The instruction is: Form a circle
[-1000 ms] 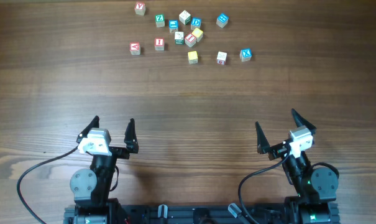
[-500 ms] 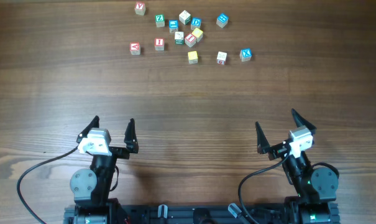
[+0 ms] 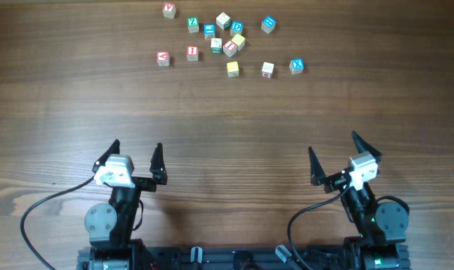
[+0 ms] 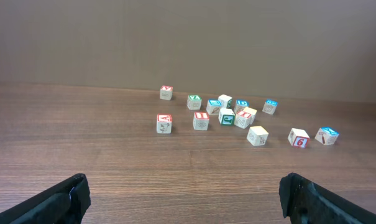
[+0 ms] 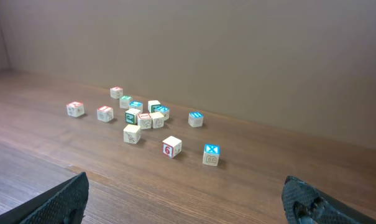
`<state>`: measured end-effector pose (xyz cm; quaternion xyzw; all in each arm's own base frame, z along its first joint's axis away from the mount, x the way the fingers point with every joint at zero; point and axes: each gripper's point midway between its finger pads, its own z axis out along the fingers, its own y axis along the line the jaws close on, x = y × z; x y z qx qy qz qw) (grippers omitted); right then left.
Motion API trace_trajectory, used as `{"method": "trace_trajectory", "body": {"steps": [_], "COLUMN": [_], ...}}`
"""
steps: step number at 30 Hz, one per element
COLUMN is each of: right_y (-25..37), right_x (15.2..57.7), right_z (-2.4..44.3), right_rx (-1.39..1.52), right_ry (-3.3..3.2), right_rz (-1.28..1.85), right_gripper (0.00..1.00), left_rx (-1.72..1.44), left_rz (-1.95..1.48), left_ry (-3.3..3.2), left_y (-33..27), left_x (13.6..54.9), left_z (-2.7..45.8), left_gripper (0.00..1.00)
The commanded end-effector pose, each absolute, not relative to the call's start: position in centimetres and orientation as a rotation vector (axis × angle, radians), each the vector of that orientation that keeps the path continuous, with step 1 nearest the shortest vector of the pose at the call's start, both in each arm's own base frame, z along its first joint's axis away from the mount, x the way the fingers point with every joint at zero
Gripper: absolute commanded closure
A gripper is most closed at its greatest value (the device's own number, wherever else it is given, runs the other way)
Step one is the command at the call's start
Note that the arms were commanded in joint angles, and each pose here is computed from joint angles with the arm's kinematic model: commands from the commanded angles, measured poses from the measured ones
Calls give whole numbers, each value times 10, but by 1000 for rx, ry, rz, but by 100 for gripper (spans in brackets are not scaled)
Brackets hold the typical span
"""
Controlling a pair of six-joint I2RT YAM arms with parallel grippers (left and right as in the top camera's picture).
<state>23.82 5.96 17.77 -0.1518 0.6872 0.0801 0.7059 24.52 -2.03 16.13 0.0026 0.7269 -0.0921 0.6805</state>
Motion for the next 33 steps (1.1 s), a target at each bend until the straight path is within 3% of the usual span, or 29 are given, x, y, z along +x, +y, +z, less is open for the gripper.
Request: {"method": "trace_trajectory", "body": {"steps": [1, 33], "right_y": [59, 59], "right_x": [238, 238], "right_z": [180, 180], "right_rx": [-340, -340], "right_ry": [1516, 1516], "right_rz": [174, 174], "right_gripper": [0, 0], "left_rx": [30, 2], "left_rz": [-201, -235], "left_ry": [1631, 1639], "left_y": [-23, -24], "left_x": [244, 245], "left_z": [161, 159], "left_gripper": [0, 0]}}
